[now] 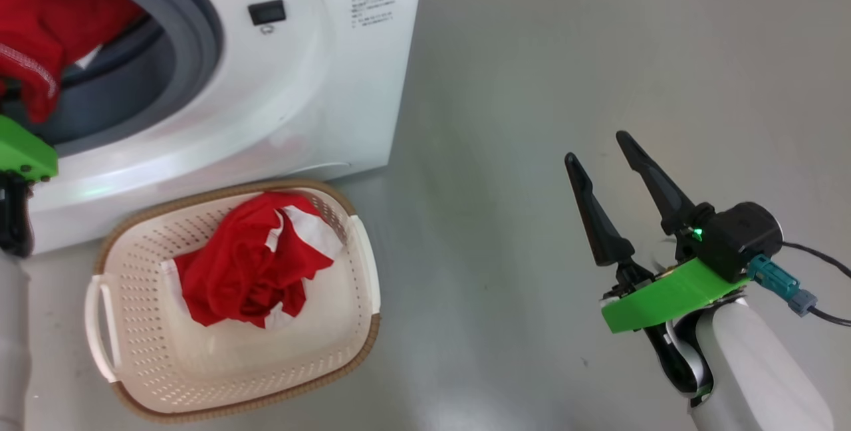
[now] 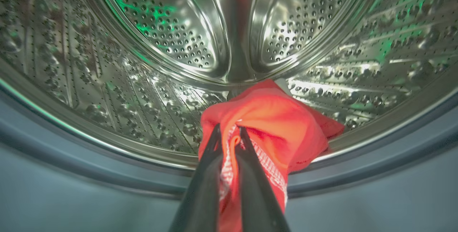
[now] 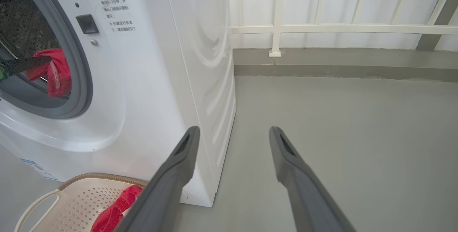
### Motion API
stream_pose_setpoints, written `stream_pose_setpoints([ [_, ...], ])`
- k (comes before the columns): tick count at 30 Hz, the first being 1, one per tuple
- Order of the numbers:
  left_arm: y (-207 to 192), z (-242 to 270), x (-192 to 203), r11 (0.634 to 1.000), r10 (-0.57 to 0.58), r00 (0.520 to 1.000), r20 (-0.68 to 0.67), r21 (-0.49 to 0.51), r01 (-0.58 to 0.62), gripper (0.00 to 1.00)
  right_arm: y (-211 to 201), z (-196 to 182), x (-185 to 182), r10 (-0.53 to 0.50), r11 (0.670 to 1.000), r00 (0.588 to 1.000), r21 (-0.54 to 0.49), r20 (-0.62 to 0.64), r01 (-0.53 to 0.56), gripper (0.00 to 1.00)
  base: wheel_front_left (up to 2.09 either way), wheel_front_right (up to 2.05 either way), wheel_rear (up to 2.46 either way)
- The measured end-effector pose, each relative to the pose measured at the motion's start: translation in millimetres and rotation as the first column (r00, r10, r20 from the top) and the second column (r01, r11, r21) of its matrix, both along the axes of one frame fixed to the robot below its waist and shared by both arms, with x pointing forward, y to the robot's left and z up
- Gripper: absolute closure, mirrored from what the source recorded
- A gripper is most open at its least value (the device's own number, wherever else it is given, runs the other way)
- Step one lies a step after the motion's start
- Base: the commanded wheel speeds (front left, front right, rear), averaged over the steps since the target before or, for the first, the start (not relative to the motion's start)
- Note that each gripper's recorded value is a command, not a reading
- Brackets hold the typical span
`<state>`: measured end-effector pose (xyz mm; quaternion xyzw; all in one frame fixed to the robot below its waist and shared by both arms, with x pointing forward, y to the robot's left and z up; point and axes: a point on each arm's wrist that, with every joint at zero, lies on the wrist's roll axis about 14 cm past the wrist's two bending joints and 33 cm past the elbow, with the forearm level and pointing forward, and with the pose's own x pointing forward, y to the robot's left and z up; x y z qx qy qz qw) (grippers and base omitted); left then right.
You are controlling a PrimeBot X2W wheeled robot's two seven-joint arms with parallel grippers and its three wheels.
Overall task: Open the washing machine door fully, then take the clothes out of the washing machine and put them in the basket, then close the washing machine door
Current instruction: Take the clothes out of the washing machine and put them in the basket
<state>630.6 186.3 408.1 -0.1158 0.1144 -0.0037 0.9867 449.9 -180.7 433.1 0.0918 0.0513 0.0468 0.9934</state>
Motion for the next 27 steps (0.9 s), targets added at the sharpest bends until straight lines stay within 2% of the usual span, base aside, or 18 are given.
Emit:
stream_pose_setpoints([
  [6, 10.4, 44.7, -17.1, 0.999, 0.031, 0.985, 0.167, -0.033, -0.026, 1.00, 5.7, 11.0, -1.2, 0.011, 1.000, 1.000, 0.011, 0.027, -0.011, 0.00, 0.00, 0.00, 0.00],
  [19, 20.7, 98.9, -84.3, 0.998, 0.065, 0.937, 0.342, -0.006, -0.067, 1.00, 9.0, 33.4, -13.0, 0.009, 1.000, 0.997, 0.028, 0.077, -0.011, 0.00, 0.00, 0.00, 0.00],
  [27, 19.2, 140.7, -113.2, 0.997, 0.074, 0.888, 0.455, -0.006, -0.079, 1.00, 14.4, 37.1, -24.4, 0.004, 0.999, 0.997, 0.053, 0.081, -0.009, 0.00, 0.00, 0.00, 0.00],
])
